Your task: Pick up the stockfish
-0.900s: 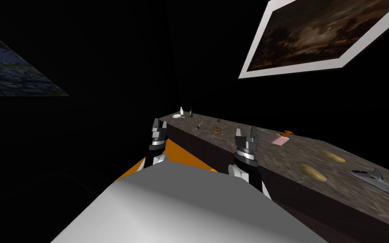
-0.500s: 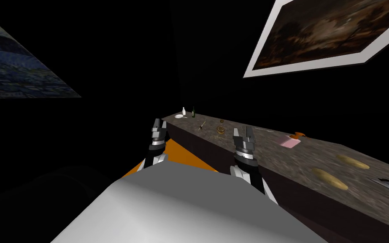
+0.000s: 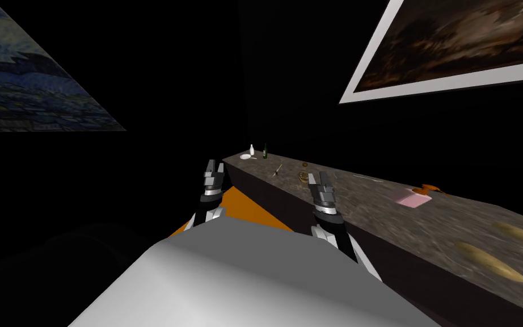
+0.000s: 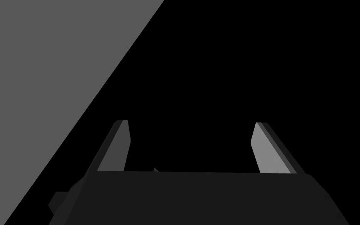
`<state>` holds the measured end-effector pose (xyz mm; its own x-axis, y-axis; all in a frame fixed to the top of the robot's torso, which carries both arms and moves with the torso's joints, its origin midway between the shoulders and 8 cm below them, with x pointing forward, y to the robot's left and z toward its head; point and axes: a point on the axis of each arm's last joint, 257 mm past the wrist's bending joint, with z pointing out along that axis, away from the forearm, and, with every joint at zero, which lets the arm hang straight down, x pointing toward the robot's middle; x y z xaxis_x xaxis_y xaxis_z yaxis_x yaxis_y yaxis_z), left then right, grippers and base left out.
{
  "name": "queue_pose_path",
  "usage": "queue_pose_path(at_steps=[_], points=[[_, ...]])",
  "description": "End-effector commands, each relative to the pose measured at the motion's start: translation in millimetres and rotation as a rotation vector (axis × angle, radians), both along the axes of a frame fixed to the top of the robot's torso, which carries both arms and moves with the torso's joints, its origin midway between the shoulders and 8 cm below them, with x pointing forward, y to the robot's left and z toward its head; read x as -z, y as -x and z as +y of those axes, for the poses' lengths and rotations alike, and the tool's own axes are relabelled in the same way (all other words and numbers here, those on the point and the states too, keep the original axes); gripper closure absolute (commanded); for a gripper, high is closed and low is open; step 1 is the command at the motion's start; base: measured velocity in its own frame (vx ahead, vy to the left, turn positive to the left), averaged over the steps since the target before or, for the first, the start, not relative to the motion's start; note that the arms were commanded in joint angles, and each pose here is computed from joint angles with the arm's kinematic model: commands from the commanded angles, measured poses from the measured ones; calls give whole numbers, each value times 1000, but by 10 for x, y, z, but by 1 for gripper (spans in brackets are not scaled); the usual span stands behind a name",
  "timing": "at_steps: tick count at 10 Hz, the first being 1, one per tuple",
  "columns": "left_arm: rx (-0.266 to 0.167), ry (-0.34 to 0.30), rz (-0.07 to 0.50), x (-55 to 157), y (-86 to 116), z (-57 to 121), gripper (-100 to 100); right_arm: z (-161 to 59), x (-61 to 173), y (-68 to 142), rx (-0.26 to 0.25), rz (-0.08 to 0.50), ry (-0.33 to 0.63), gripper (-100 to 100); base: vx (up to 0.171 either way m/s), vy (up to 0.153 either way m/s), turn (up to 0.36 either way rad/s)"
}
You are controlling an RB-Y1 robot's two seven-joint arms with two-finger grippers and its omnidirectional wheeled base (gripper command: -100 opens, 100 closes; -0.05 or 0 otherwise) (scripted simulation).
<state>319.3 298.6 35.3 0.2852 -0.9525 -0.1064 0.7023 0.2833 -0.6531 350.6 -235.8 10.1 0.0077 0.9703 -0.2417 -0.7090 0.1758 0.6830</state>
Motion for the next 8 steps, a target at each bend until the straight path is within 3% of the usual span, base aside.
queue_pose_path(at_steps=[1,4,8], points=[[0,0,0,0,0,0,0,115,91,-4,-27,11,61,-100,21,141,109],[0,0,0,0,0,0,0,240,220,-1,-61,28,140,-100,11,133,67],[0,0,0,0,0,0,0,461,562,27,-124,70,285,-100,17,120,80]])
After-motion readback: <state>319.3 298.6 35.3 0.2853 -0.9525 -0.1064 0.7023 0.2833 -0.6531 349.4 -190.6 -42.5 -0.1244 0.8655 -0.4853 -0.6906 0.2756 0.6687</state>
